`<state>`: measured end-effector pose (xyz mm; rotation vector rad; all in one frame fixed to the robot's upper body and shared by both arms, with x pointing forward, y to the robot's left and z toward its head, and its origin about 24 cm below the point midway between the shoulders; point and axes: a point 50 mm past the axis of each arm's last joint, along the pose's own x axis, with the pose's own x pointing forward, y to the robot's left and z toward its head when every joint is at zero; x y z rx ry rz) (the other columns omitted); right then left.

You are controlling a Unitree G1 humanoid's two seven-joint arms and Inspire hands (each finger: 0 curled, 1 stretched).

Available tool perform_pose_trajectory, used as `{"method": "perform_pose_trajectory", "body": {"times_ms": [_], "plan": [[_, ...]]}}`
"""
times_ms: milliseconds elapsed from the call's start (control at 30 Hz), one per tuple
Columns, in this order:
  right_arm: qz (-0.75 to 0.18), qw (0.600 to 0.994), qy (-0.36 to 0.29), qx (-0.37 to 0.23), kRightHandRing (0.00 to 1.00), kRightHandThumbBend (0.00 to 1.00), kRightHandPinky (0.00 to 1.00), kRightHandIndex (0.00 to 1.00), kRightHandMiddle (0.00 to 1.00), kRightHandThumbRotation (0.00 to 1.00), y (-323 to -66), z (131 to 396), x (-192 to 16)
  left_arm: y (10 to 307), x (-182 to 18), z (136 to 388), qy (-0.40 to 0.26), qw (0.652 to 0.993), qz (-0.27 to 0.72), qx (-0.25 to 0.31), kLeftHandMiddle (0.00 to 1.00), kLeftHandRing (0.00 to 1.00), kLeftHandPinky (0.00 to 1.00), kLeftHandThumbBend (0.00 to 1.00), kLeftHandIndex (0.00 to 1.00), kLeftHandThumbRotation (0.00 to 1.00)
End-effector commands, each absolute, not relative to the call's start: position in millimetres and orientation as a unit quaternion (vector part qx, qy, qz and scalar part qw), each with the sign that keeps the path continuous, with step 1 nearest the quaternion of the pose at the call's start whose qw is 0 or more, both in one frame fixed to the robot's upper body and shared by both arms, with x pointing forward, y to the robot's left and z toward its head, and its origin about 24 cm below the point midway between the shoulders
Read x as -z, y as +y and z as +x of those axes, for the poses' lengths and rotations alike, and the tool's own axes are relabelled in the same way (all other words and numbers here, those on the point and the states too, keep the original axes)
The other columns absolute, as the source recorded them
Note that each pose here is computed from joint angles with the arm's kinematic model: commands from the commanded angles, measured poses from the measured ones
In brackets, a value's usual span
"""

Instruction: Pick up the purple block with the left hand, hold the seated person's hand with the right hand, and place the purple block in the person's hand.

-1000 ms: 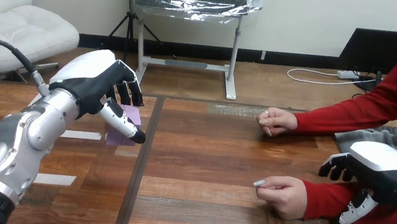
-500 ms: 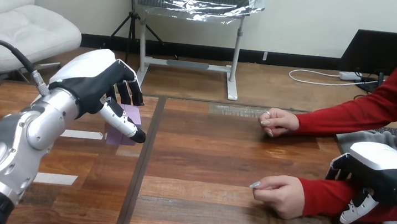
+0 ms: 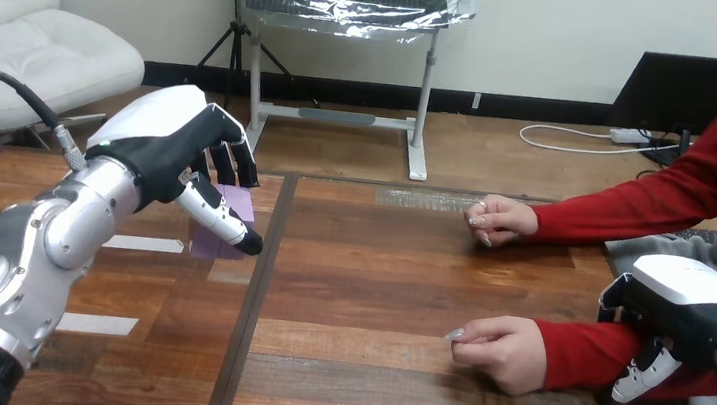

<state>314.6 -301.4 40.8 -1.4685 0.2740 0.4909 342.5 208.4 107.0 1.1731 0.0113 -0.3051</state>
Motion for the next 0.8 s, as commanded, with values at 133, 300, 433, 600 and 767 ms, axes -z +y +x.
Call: {"method": "perform_pose_trajectory", "body": {"times_ms": [133, 300, 433, 600, 767], "plan": [[-0.657, 0.700, 0.136, -0.243, 0.21, 0.91, 0.15, 0.41, 0.30, 0.07, -290.2, 314.4, -27.4, 208.1, -133.5, 348.0, -0.037, 0.828, 0.547, 0.119, 0.41, 0.33, 0.27, 0.80, 0.43, 0.00], [-0.655, 0.703, 0.137, -0.242, 0.23, 0.91, 0.17, 0.40, 0.32, 0.09, -290.1, 314.2, -26.8, 207.6, -134.2, 348.3, -0.035, 0.828, 0.547, 0.119, 0.41, 0.33, 0.27, 0.80, 0.43, 0.00], [-0.655, 0.702, 0.140, -0.243, 0.22, 0.92, 0.16, 0.39, 0.31, 0.10, -290.0, 314.5, -26.5, 207.5, -134.3, 348.3, -0.034, 0.828, 0.546, 0.119, 0.42, 0.34, 0.28, 0.80, 0.42, 0.00], [-0.653, 0.705, 0.136, -0.242, 0.20, 0.91, 0.15, 0.38, 0.29, 0.11, -289.5, 314.4, -27.0, 207.5, -134.3, 348.7, -0.033, 0.829, 0.546, 0.119, 0.43, 0.36, 0.29, 0.80, 0.42, 0.00], [-0.647, 0.711, 0.132, -0.241, 0.22, 0.90, 0.17, 0.37, 0.31, 0.11, -289.1, 314.4, -27.7, 207.4, -133.9, 348.9, -0.036, 0.830, 0.544, 0.118, 0.42, 0.35, 0.29, 0.81, 0.42, 0.00]]}}
